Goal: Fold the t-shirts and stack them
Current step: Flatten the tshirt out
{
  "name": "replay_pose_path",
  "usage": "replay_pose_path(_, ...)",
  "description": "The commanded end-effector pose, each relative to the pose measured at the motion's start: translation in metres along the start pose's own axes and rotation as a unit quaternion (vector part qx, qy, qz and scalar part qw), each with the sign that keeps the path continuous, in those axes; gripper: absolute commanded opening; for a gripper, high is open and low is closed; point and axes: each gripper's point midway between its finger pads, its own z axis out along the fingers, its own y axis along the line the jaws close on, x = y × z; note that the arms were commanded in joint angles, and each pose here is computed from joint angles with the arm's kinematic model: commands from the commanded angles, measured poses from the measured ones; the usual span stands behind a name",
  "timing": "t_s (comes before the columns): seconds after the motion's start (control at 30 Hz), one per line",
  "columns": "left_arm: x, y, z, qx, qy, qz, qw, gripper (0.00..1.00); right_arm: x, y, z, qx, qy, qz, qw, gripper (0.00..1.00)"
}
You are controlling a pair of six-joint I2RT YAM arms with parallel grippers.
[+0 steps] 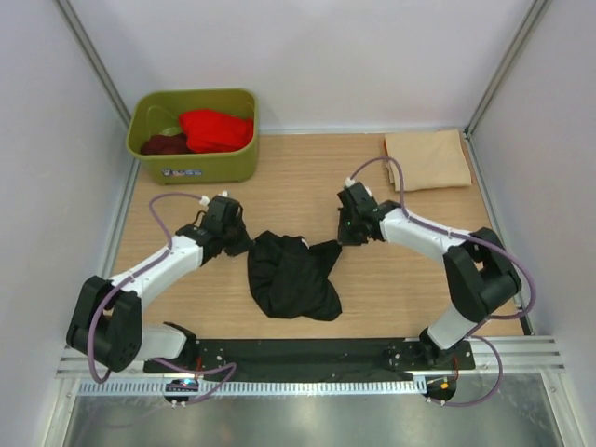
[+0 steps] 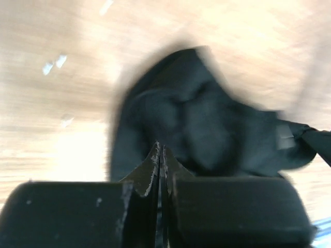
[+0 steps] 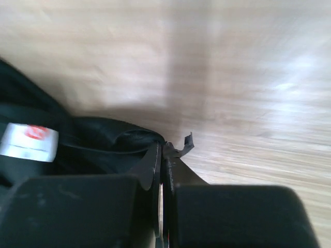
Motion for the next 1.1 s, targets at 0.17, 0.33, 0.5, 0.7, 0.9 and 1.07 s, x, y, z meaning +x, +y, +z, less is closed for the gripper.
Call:
replay_pose_path(0.17, -0.139, -0.101, -0.150, 0.111, -0.212, 0.020, 0.971, 0.00, -0.160, 0.004, -0.251, 0.086, -0.301, -0.007, 0.950, 0.01)
replay_pose_path(0.33, -0.117, -0.107, -0.170, 0.174, -0.196, 0.023, 0.965, 0.06, -0.134, 0.013, -0.313, 0.004, -0.309, -0.029, 0.951, 0.01)
replay_pose_path(0.5, -0.071, -0.118, -0.155, 0.263, -0.126, 0.028, 0.956, 0.29, -0.096, 0.015, -0.316, -0.059, -0.284, -0.035, 0.956, 0.01)
replay_pose_path(0.7, -0.030, -0.124, -0.132, 0.291, -0.052, 0.062, 0.953, 0.45, -0.084, 0.009, -0.323, -0.069, -0.290, -0.017, 0.954, 0.01)
replay_pose_path(0.9, 0.011, -0.137, -0.077, 0.262, 0.018, 0.087, 0.961, 0.51, -0.064, -0.032, -0.324, -0.004, -0.299, 0.032, 0.954, 0.01)
replay_pose_path(1.07, 0.029, -0.173, -0.035, 0.254, 0.048, 0.129, 0.957, 0.52, -0.037, -0.058, -0.320, 0.013, -0.302, 0.060, 0.951, 0.01)
